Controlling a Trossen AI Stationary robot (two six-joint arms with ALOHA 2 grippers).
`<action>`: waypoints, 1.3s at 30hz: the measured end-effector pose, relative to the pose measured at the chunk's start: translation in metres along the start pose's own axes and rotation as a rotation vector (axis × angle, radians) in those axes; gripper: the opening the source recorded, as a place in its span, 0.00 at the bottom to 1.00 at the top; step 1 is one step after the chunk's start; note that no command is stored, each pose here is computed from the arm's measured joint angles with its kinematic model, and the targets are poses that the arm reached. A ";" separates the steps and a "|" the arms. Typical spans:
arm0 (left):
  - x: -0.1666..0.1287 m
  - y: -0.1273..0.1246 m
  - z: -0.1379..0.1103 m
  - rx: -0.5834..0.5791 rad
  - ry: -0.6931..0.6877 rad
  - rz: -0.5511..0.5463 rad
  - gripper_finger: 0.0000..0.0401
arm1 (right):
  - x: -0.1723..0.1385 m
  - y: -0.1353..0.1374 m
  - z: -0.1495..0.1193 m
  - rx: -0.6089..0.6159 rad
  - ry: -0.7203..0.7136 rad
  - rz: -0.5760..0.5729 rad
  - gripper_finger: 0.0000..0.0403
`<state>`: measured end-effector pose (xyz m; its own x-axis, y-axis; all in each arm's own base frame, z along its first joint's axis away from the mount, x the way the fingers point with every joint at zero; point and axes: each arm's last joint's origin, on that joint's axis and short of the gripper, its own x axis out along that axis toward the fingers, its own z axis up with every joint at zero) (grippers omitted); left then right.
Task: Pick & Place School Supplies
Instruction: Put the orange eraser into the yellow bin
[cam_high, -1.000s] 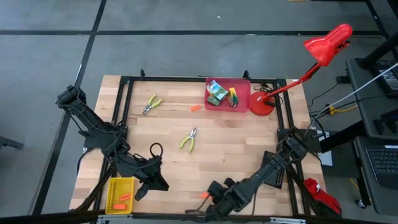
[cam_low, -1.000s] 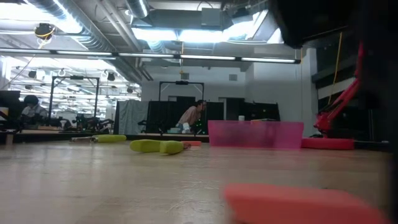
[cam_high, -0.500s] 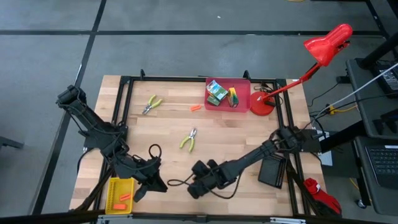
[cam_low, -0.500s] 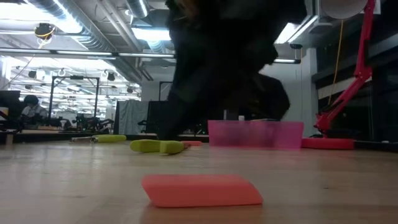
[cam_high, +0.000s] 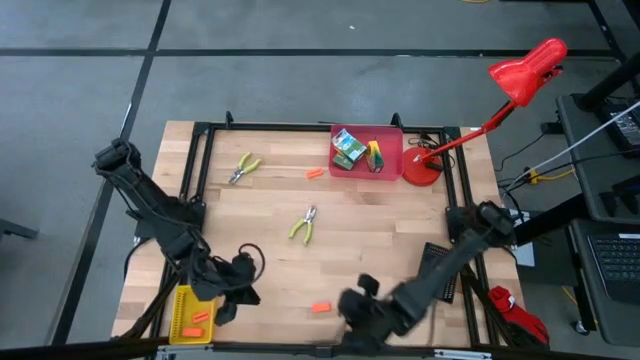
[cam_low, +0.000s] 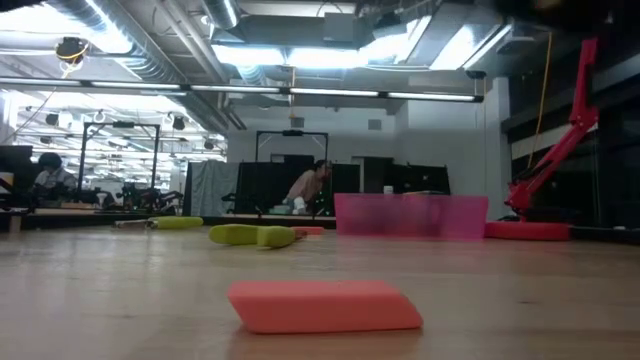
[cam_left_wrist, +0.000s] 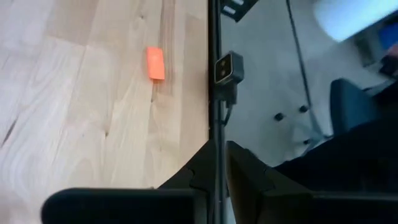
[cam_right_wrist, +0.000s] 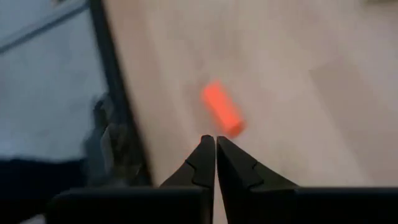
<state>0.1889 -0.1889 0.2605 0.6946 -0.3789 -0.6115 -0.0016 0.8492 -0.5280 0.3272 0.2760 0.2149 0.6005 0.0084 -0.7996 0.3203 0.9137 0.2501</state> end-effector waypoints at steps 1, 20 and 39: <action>0.004 0.000 -0.001 0.017 0.005 0.007 0.08 | -0.004 0.005 -0.008 -0.013 0.007 0.012 0.06; 0.055 0.008 0.012 0.068 -0.043 -0.030 0.32 | 0.038 0.001 -0.035 -0.047 0.167 -0.046 0.01; 0.037 0.004 0.005 0.060 0.004 -0.022 0.27 | 0.096 -0.015 -0.015 -0.066 0.204 0.036 0.00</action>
<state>0.2183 -0.1971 0.2390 0.6909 -0.3994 -0.6027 0.0573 0.8612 -0.5050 0.3689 0.2696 0.1261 0.4478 0.1170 -0.8864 0.2489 0.9359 0.2493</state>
